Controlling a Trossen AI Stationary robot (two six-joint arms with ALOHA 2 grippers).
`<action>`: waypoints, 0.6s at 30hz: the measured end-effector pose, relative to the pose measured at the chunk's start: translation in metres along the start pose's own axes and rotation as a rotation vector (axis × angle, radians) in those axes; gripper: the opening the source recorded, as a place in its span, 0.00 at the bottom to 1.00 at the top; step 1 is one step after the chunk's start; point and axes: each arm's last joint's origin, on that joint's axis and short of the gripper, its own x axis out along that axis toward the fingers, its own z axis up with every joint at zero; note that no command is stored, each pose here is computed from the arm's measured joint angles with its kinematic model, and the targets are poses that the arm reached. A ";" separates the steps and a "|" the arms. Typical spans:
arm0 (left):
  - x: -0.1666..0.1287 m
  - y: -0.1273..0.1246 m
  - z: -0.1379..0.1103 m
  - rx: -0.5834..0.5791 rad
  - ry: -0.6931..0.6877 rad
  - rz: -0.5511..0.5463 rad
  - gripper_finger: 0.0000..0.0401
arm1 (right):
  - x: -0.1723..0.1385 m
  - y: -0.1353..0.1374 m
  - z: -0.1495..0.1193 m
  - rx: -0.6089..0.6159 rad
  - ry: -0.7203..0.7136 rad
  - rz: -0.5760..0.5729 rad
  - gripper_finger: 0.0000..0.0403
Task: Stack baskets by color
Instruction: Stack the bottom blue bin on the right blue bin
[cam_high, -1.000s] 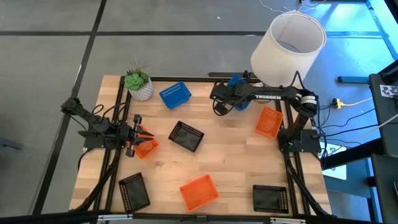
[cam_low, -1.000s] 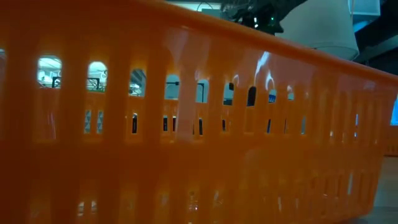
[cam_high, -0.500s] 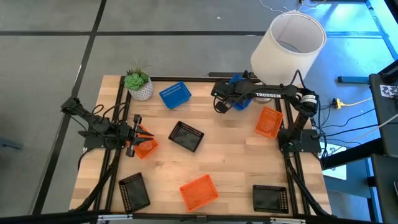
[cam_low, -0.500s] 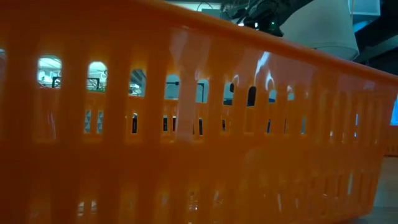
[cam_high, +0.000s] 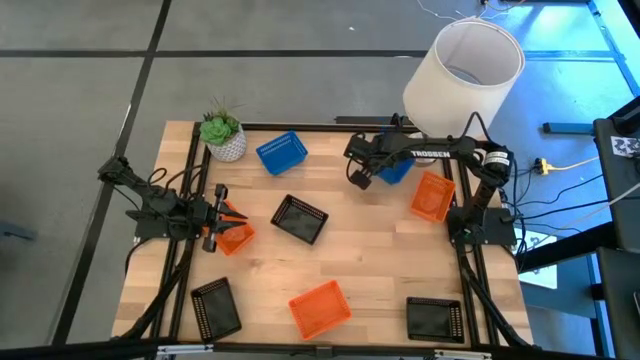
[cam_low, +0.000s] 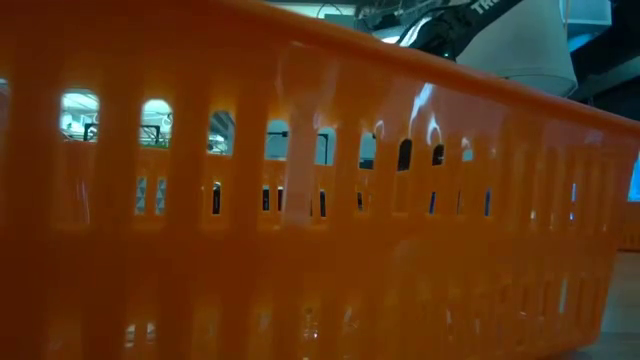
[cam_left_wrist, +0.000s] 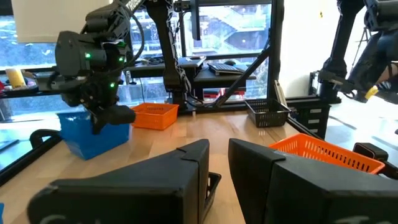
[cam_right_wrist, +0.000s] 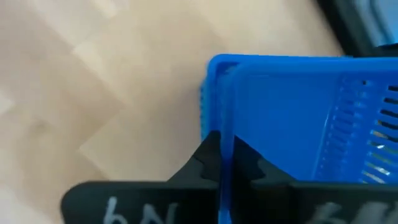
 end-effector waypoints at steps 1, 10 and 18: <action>0.000 0.000 0.000 0.000 0.001 0.000 0.14 | 0.000 0.002 -0.001 -0.004 0.007 0.026 0.00; 0.000 0.000 0.000 -0.024 0.000 0.000 0.14 | -0.004 0.014 -0.005 -0.014 0.043 0.137 0.02; 0.000 0.000 0.000 -0.026 0.000 0.000 0.14 | -0.009 0.012 -0.002 -0.054 0.045 0.155 0.18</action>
